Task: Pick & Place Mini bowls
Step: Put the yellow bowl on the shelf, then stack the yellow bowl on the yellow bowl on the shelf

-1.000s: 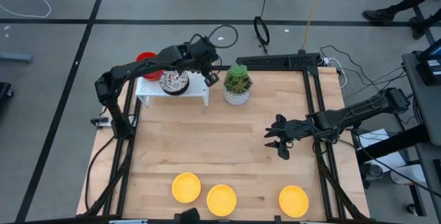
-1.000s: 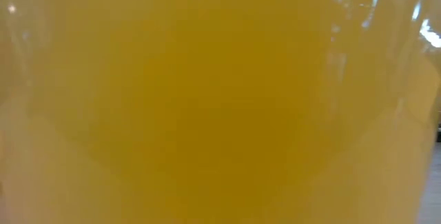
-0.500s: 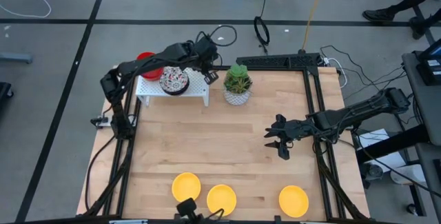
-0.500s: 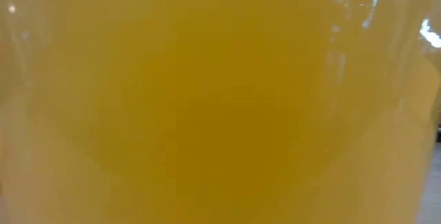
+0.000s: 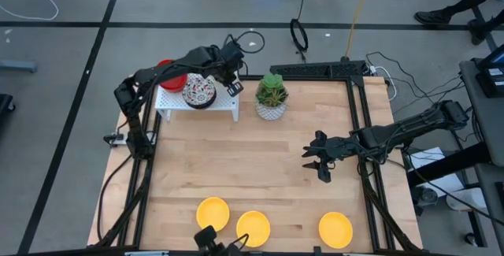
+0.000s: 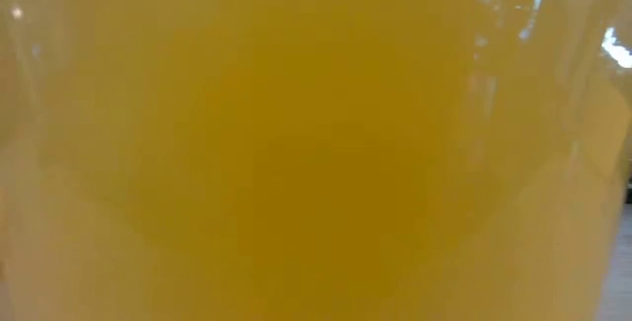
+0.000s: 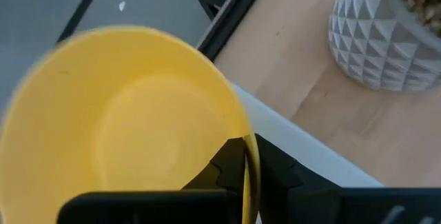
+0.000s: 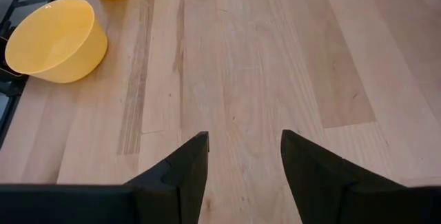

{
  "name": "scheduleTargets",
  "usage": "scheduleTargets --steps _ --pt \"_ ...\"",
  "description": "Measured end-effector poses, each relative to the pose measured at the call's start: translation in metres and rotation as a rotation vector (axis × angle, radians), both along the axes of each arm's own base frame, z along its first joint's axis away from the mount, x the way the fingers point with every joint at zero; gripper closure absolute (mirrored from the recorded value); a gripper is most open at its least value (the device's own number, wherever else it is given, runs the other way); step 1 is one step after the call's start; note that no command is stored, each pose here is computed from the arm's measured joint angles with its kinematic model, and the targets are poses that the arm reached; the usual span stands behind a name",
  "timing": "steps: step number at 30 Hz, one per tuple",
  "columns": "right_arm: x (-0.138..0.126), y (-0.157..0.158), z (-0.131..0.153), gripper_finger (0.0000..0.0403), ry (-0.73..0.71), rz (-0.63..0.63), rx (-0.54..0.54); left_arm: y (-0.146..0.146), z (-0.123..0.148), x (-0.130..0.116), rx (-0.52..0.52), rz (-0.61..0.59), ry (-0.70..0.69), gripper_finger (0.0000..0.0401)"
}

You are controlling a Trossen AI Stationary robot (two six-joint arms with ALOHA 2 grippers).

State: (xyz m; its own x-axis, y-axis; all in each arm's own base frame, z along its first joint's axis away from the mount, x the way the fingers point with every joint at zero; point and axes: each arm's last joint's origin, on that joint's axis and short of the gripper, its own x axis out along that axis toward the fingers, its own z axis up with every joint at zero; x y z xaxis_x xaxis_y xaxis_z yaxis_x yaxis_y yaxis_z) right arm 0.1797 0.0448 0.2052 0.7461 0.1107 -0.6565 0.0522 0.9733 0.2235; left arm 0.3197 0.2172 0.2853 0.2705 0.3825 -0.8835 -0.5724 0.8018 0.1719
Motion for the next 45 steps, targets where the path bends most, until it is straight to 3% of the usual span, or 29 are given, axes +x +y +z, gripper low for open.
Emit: scheduleTargets --steps 7,23,27,35,45 --pt "0.0 0.0 0.0 0.0234 0.0 0.0 0.0 -0.003 -0.011 -0.001 -0.044 -0.018 0.007 0.0371" --pt "0.0 0.0 0.0 0.0234 0.0 0.0 0.001 0.0 -0.012 0.001 -0.003 0.049 -0.03 0.0366" --pt "0.0 0.0 0.0 0.0234 0.0 0.0 0.001 0.0 -0.012 0.001 0.0 0.055 -0.025 0.0336" --pt "0.0 0.0 0.0 0.0234 0.0 0.0 0.001 -0.001 -0.009 0.0 0.001 0.058 -0.03 0.0239" --pt "0.0 0.0 0.0 0.0234 0.001 -0.002 0.004 -0.019 0.031 -0.015 0.061 0.03 -0.122 0.0177"
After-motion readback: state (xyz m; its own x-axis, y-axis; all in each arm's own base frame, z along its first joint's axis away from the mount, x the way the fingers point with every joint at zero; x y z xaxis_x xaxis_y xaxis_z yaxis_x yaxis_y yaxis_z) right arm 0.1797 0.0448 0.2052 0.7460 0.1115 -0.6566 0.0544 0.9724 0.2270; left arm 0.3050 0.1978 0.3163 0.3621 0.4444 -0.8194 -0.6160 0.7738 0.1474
